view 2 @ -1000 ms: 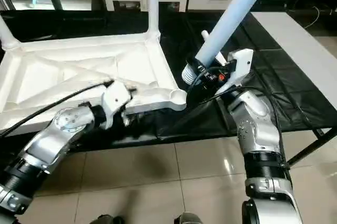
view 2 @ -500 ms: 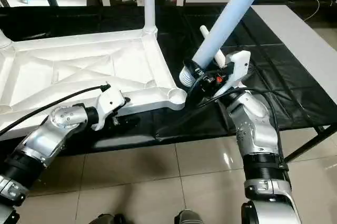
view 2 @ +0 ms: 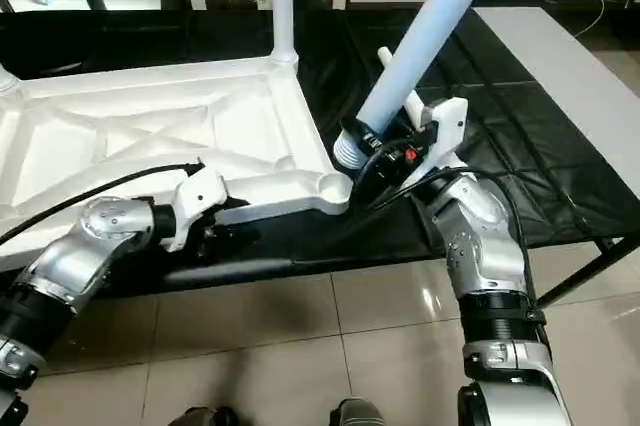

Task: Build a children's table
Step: Insert table leg to table base

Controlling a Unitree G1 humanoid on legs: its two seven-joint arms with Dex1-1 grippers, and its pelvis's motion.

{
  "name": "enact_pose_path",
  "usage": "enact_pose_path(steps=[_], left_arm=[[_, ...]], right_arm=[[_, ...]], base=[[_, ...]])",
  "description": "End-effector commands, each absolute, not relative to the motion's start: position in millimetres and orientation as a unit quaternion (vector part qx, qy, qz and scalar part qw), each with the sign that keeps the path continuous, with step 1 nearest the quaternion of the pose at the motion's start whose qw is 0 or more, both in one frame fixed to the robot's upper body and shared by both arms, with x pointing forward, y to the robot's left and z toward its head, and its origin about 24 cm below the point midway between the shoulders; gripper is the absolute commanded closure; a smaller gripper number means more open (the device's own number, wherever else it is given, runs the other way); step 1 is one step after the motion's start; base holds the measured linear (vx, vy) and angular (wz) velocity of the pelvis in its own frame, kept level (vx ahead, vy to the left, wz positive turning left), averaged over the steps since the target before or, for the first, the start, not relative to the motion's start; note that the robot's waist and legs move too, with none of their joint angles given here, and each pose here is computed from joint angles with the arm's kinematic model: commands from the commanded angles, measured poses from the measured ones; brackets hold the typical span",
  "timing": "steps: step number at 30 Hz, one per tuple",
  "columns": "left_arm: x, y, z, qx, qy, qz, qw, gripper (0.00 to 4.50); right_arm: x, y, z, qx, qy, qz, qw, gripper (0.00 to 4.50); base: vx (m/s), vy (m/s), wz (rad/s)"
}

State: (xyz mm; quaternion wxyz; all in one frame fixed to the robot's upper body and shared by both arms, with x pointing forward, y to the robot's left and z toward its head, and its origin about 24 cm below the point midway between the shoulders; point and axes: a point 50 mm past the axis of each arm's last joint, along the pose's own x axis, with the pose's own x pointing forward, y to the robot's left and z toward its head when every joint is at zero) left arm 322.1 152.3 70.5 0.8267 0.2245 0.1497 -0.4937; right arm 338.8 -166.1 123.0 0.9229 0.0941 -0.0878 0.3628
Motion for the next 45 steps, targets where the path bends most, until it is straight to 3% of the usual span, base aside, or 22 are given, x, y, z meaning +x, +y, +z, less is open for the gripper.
enact_pose_path(steps=[1,7,14,21,28,34,38,45], left_arm=[[318,152,74,0.218,0.147,-0.512,0.818,2.72],[318,160,73,0.237,0.161,-0.507,0.813,3.17],[319,174,70,0.269,0.181,-0.476,0.817,3.61],[314,178,65,0.279,0.193,-0.463,0.819,3.69],[309,175,63,0.279,0.195,-0.471,0.814,3.72],[305,175,64,0.276,0.196,-0.470,0.815,3.72],[302,176,64,0.274,0.198,-0.468,0.816,3.72],[300,175,65,0.271,0.194,-0.477,0.813,3.74]], right_arm=[[337.7,-166.0,126,0.082,-0.095,0.372,0.920,2.50],[337.3,-164.2,125,0.079,-0.093,0.379,0.917,2.50],[328.4,-157.1,105,0.063,-0.054,0.412,0.907,2.50],[321.1,-146.4,70,0.024,-0.007,0.441,0.897,2.50],[327.8,-136.2,69,0.019,-0.033,0.445,0.895,2.50],[330.5,-125.8,69,0.066,-0.039,0.479,0.874,2.50],[322.8,-121.6,58,0.048,-0.016,0.516,0.855,2.50],[323.0,-132.4,53,0.003,-0.011,0.513,0.859,2.50]], base=[[0.000,0.000,0.00],[0.000,0.000,0.00],[0.000,0.000,0.00],[0.000,0.000,0.00],[0.000,0.000,0.00],[0.000,0.000,0.00],[0.000,0.000,0.00],[0.000,0.000,0.00]])
